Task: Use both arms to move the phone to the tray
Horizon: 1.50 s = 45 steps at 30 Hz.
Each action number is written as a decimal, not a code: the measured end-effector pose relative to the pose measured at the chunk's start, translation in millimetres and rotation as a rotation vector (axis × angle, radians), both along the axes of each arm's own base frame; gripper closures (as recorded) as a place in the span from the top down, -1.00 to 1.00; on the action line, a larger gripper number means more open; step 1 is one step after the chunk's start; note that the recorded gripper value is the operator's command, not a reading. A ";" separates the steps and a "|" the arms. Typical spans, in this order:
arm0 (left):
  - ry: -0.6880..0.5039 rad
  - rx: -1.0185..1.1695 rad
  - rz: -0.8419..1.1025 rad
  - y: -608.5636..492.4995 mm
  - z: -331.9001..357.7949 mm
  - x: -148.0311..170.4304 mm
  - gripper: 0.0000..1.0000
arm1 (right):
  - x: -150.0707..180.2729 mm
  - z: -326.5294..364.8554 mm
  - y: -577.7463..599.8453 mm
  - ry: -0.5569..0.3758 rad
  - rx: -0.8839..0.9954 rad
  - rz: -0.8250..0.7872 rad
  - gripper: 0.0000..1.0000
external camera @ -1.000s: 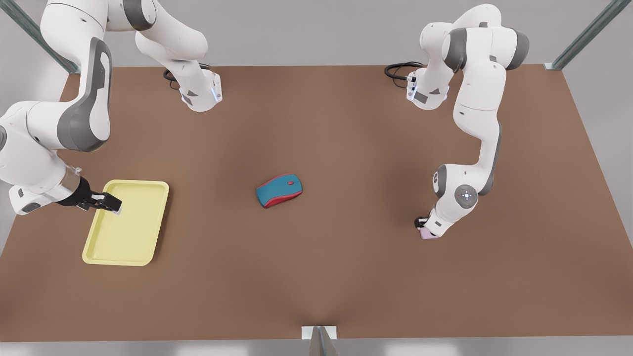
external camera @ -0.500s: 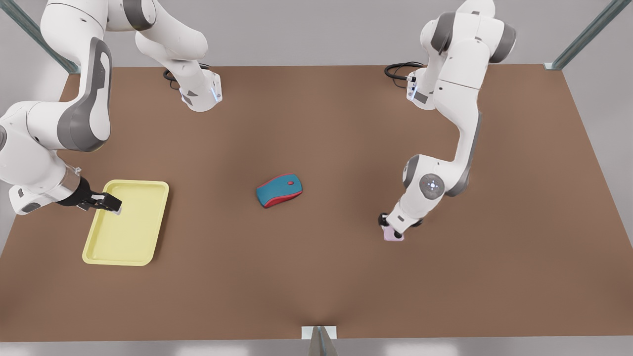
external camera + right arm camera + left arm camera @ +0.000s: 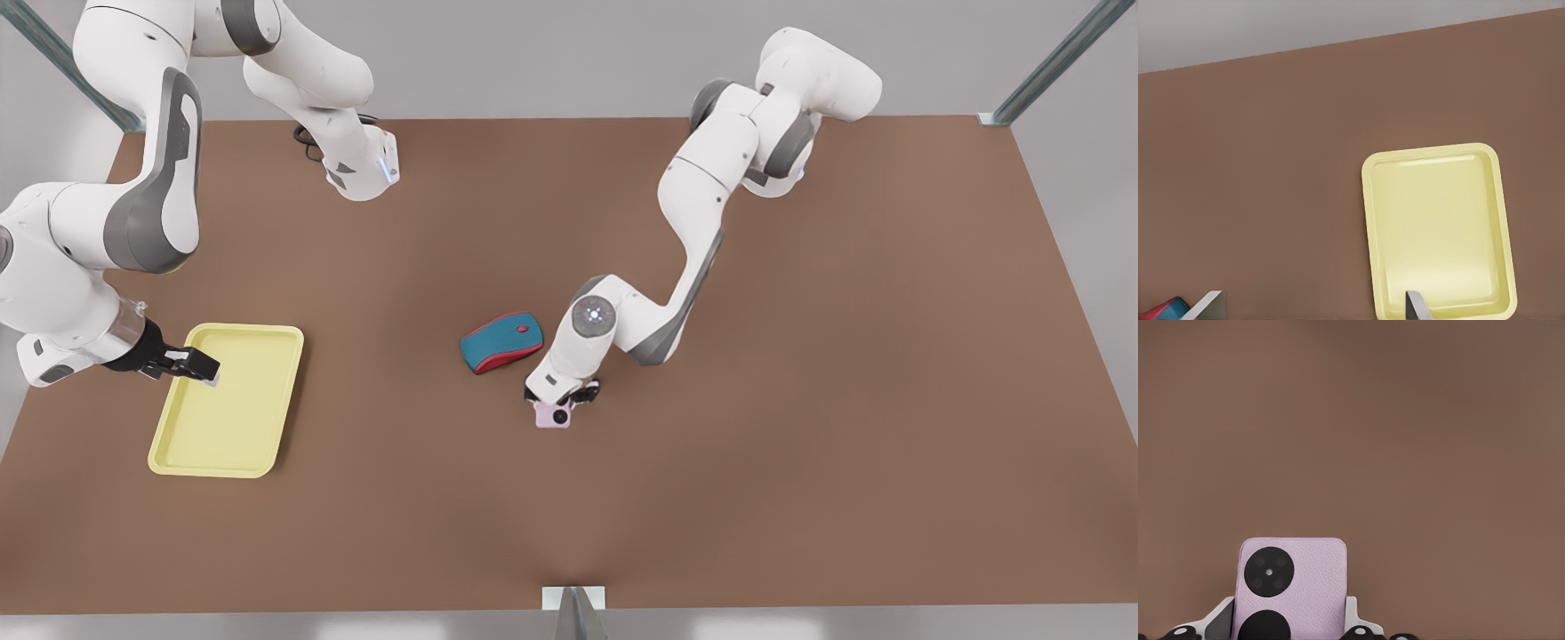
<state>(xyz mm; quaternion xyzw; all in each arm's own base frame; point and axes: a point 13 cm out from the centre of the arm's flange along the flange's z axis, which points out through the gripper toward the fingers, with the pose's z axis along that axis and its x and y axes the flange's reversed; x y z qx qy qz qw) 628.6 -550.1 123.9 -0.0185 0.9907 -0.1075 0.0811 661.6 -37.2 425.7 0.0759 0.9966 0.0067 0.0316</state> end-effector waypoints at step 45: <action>0.284 0.248 -0.034 489.5 312.2 -20.5 1.00 | -33.9 -46.5 242.3 0.094 -0.029 0.371 1.00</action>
